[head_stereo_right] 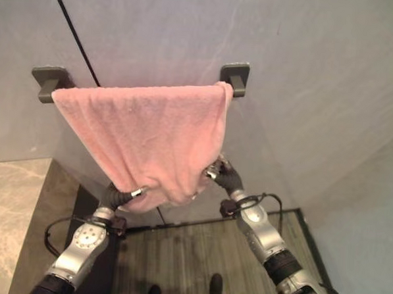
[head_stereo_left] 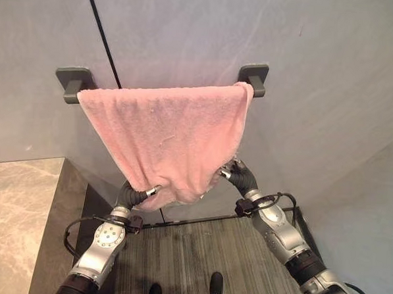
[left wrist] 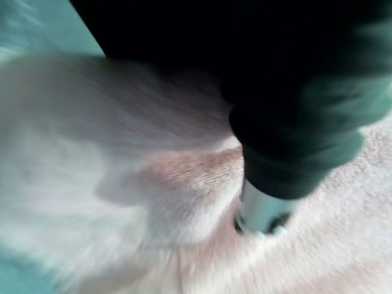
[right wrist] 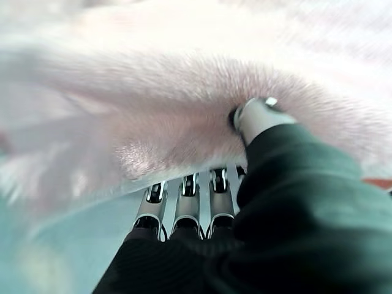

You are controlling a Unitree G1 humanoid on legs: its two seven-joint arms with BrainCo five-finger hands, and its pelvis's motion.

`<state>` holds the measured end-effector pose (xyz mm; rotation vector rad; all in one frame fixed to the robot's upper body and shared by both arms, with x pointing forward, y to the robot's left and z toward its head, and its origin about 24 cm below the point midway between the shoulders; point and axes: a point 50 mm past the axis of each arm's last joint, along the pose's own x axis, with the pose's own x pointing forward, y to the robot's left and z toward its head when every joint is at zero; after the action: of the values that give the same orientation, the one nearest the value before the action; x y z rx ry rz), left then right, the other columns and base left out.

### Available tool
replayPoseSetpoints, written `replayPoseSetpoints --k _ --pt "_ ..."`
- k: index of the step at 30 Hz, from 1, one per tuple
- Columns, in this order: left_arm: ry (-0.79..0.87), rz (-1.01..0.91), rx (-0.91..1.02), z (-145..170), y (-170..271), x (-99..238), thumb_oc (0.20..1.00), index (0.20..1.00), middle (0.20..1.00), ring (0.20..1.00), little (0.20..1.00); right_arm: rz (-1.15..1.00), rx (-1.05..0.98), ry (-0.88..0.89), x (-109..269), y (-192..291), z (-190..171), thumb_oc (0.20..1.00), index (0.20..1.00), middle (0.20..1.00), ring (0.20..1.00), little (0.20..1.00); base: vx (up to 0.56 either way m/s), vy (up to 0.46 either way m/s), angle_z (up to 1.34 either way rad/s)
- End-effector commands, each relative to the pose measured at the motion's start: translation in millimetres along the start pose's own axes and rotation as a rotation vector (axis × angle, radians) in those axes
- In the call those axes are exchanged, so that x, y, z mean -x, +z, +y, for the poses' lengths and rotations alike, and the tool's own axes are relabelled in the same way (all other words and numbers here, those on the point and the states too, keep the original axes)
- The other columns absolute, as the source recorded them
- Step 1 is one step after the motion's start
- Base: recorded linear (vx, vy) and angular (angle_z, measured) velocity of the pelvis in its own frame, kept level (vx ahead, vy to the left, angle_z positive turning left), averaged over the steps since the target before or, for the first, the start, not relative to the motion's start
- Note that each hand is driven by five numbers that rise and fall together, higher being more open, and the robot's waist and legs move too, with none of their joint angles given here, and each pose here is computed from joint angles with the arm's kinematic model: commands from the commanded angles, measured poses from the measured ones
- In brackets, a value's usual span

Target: Put brush and paste in cup on sink, flatten towel.

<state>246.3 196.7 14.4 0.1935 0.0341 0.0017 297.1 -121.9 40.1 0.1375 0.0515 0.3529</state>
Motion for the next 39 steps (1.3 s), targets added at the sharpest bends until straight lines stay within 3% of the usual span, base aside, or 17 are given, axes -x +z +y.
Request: replayPoseSetpoints --k 1,5,7,11,15,18,19,20,21,22,24,25,27,30,35,36,39 --pt "0.07 0.002 -0.066 14 -4 1 1.0 1.0 1.0 1.0 1.0 -0.085 -0.137 -0.071 -2 10 -6 1.0 1.0 1.0 1.0 1.0 0.0 0.012 -0.06" --pt "0.181 0.085 -0.062 30 -22 18 1.0 1.0 1.0 1.0 1.0 -0.12 -0.236 -0.245 22 1 -36 1.0 1.0 1.0 1.0 1.0 -0.01 0.007 -0.02" --pt "0.261 0.135 -0.044 42 -32 29 1.0 1.0 1.0 1.0 1.0 -0.13 -0.217 -0.415 47 -6 -62 1.0 1.0 1.0 1.0 1.0 0.01 0.016 0.0" --pt "0.333 0.155 -0.039 57 -36 43 1.0 1.0 1.0 1.0 1.0 -0.156 -0.142 -0.544 75 -3 -82 1.0 1.0 1.0 1.0 1.0 0.0 0.0 0.0" --pt "0.47 0.054 -0.134 90 -14 55 1.0 1.0 1.0 1.0 1.0 -0.305 0.115 -0.633 114 41 -106 1.0 1.0 1.0 1.0 1.0 0.0 0.0 0.0" --pt "0.554 -0.196 -0.352 113 40 58 1.0 1.0 1.0 1.0 1.0 -0.488 0.425 -0.65 132 98 -106 1.0 1.0 1.0 1.0 1.0 0.0 0.0 0.0" --pt "0.582 -0.313 -0.411 118 63 58 1.0 1.0 1.0 1.0 1.0 -0.575 0.53 -0.639 133 120 -99 1.0 1.0 1.0 1.0 1.0 0.0 0.0 0.0" --pt "0.628 -0.477 -0.351 117 91 57 1.0 1.0 1.0 1.0 1.0 -0.748 0.488 -0.585 130 146 -83 1.0 1.0 1.0 1.0 1.0 0.0 0.0 0.0" --pt "0.628 -0.477 -0.351 117 92 57 1.0 1.0 1.0 1.0 1.0 -0.749 0.487 -0.584 130 146 -83 1.0 1.0 1.0 1.0 1.0 0.0 0.0 0.0" --pt "0.639 -0.648 -0.261 112 123 56 1.0 1.0 1.0 1.0 1.0 -0.894 0.293 -0.426 122 162 -62 1.0 1.0 1.0 1.0 1.0 0.0 0.0 0.0" --pt "0.614 -0.805 -0.206 105 153 55 1.0 1.0 1.0 1.0 1.0 -0.974 0.296 -0.299 111 180 -40 1.0 1.0 1.0 1.0 1.0 0.0 0.0 0.0" --pt "0.522 -0.952 -0.13 89 179 54 1.0 1.0 1.0 1.0 1.0 -1.042 0.353 -0.171 101 198 -16 1.0 1.0 1.0 1.0 1.0 -0.04 0.001 -0.02" --pt "0.377 -1.073 0.019 67 201 52 1.0 1.0 1.0 1.0 1.0 -1.051 0.221 -0.023 79 203 6 1.0 1.0 1.0 1.0 1.0 -0.02 0.001 -0.01" --pt "0.22 -1.135 0.098 42 217 46 1.0 1.0 1.0 1.0 1.0 -1.012 0.103 0.13 55 201 36 1.0 1.0 1.0 1.0 1.0 0.0 0.0 0.0" --pt "0.056 -1.094 0.234 10 220 28 1.0 1.0 1.0 1.0 1.0 -0.95 -0.03 0.218 28 195 64 1.0 1.0 1.0 1.0 1.0 -0.01 0.003 -0.03" --pt "-0.022 -1.012 0.306 -6 213 15 1.0 1.0 1.0 1.0 1.0 -0.888 -0.153 0.236 15 185 72 1.0 1.0 1.0 1.0 1.0 -0.02 0.007 -0.09" --pt "-0.075 -0.896 0.358 -20 200 -2 1.0 1.0 1.0 1.0 1.0 -0.814 -0.222 0.224 -1 176 78 1.0 1.0 1.0 1.0 1.0 -0.03 0.004 -0.07"
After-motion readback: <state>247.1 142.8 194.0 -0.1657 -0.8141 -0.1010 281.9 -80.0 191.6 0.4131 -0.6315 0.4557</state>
